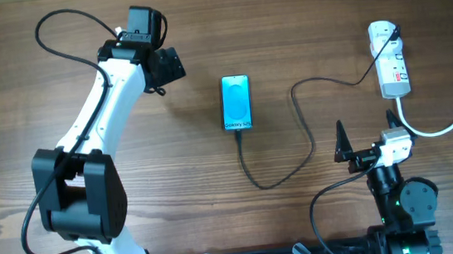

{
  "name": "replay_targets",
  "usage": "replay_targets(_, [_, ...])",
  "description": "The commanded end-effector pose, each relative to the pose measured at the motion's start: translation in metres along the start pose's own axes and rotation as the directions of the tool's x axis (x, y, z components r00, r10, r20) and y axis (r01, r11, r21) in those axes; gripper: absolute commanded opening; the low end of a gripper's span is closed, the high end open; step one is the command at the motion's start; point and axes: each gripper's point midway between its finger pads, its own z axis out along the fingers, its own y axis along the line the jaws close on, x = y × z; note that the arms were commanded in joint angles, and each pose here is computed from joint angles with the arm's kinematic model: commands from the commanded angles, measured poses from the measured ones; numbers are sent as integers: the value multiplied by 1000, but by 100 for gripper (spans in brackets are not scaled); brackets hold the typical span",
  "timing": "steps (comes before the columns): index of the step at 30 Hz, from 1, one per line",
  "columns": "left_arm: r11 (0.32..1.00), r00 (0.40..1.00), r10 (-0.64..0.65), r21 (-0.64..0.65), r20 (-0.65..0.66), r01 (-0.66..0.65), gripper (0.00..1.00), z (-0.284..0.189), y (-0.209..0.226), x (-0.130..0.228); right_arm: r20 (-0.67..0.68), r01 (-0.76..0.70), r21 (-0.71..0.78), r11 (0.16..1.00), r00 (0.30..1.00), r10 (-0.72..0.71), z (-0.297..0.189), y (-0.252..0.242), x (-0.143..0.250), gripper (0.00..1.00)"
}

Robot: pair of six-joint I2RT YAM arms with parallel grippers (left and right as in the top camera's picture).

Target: Plug charger to phone and switch on socket

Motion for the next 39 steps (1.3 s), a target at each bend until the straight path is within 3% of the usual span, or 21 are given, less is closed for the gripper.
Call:
replay_targets(1, [1000, 1000, 2, -1, 4, -2, 100, -10, 3, 2, 14, -6, 14, 1000, 1000, 6, -1, -2, -3, 100])
replay_targets(8, [1000, 997, -11, 13, 72, 10, 100, -26, 14, 8, 13, -6, 14, 1000, 1000, 6, -1, -2, -3, 100])
replay_targets(19, [997, 978, -47, 73, 201, 33, 100, -63, 57, 63, 14, -6, 14, 1000, 1000, 6, -1, -2, -3, 100])
replay_targets(27, [981, 945, 62, 156, 322, -118, 100, -102, 73, 98, 14, -6, 14, 1000, 1000, 6, -1, -2, -3, 100])
replay_targets(33, [980, 937, 47, 167, 347, -111, 100, -95, 88, 123, 13, -6, 14, 1000, 1000, 6, -1, -2, -3, 100])
replay_targets(39, [955, 853, 98, 191, 512, -225, 100, -95, 81, 116, 10, -6, 14, 1000, 1000, 6, -1, -2, -2, 100])
